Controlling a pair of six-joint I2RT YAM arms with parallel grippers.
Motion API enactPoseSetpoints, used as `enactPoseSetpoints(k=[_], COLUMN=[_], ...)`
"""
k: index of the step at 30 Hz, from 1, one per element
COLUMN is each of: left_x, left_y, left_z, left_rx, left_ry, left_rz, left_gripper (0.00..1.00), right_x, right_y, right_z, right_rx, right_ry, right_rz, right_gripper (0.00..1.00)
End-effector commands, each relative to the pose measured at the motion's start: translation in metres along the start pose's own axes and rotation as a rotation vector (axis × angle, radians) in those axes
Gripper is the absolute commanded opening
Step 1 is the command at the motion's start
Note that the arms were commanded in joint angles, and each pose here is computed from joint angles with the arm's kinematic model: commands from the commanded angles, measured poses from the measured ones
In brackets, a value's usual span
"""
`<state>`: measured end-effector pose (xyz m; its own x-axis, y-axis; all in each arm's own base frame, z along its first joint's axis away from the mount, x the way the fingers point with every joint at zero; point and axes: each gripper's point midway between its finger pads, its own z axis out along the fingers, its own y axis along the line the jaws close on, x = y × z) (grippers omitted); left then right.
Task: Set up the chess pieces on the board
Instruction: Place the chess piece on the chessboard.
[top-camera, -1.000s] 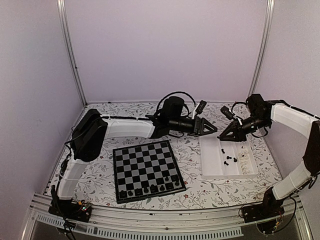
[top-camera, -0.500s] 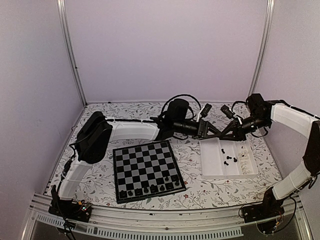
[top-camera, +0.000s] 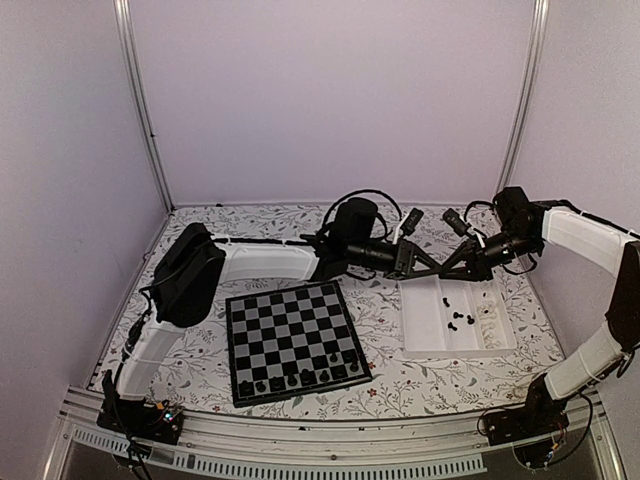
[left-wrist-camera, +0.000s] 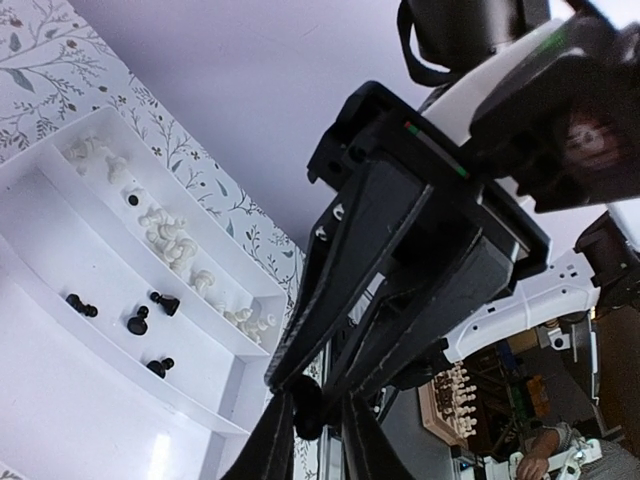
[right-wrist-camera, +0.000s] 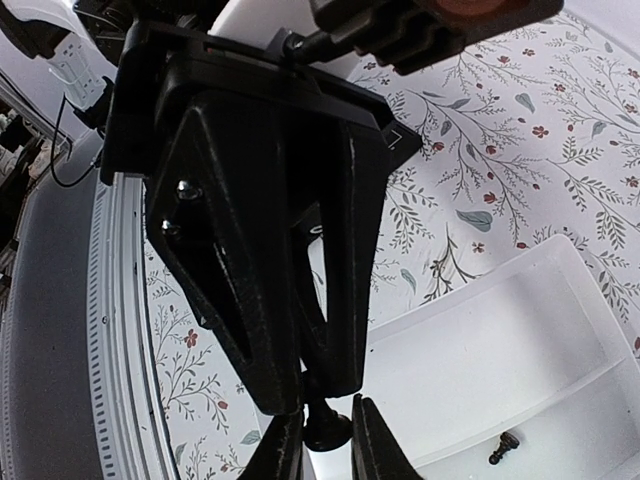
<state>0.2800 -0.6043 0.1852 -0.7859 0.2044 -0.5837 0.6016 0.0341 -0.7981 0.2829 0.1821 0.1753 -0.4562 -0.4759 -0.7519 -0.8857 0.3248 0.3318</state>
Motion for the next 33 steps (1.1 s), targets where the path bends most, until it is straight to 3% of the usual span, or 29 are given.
enactPoseSetpoints(k=[1, 13, 18, 22, 33], left_x=[0.005, 0.004, -0.002, -0.003, 0.059], left_y=[0.003, 0.006, 0.008, 0.015, 0.033], left_z=[0.005, 0.002, -0.007, -0.032, -0.155], left_rx=[0.013, 0.015, -0.018, -0.151, -0.68], left_ry=[0.014, 0.005, -0.004, 0.023, 0.232], left_rz=[-0.006, -0.014, 0.01, 0.071, 0.226], left_gripper=[0.17, 0.08, 0.07, 0.07, 0.08], right_x=[-0.023, -0.027, -0.028, -0.032, -0.019], right_y=[0.007, 0.008, 0.006, 0.009, 0.001], right_z=[-0.009, -0.008, -0.012, -0.023, -0.02], right_rx=[-0.013, -0.035, -0.006, 0.036, 0.069], right_ry=[-0.073, -0.092, -0.077, -0.088, -0.094], right_rz=[-0.045, -0.036, -0.029, -0.051, -0.02], right_gripper=[0.18, 0.19, 0.38, 0.47, 0.5])
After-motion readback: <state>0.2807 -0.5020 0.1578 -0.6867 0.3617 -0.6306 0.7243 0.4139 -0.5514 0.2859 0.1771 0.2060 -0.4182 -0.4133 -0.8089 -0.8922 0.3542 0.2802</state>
